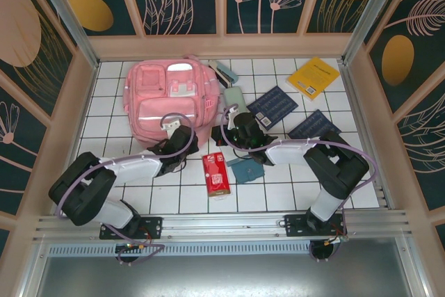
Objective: Pack books, pencil case, and school supplies into a backpack
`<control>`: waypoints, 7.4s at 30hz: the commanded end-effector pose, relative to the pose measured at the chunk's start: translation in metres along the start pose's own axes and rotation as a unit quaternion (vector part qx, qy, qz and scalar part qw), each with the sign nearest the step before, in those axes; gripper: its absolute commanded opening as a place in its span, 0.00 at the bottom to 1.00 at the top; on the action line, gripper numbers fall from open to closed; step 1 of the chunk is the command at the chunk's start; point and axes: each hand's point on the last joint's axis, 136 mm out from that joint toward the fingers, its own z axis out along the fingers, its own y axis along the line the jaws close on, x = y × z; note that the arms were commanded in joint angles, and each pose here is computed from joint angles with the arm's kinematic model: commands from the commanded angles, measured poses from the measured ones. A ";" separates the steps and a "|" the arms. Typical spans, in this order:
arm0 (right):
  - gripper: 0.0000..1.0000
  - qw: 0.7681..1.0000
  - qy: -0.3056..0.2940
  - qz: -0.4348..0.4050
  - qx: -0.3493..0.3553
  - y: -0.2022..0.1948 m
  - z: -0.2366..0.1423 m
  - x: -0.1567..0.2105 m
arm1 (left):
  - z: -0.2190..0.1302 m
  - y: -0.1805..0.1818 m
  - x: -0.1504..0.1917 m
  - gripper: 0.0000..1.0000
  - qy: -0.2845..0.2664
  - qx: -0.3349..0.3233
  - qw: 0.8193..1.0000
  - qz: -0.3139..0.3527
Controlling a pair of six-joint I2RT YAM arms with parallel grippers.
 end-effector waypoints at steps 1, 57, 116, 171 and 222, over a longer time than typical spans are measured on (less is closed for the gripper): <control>0.00 1.000 -0.009 -0.005 -0.010 0.008 -0.005 -0.005 | 0.005 0.039 0.018 0.18 0.030 -0.078 0.996 0.026; 0.12 0.965 0.120 -0.171 0.157 0.049 0.081 0.055 | -0.096 0.072 -0.092 0.98 -0.078 -0.020 0.995 -0.060; 0.00 0.969 0.085 -0.196 0.120 0.068 0.055 0.028 | -0.105 0.080 -0.085 0.98 -0.077 0.027 0.991 -0.106; 0.02 0.980 0.042 -0.123 0.153 0.004 0.058 -0.008 | -0.041 -0.017 0.000 0.64 0.097 0.276 0.939 -0.181; 0.03 0.982 0.070 -0.105 0.143 -0.028 0.095 -0.012 | -0.028 -0.035 -0.016 0.58 0.074 0.270 0.934 -0.224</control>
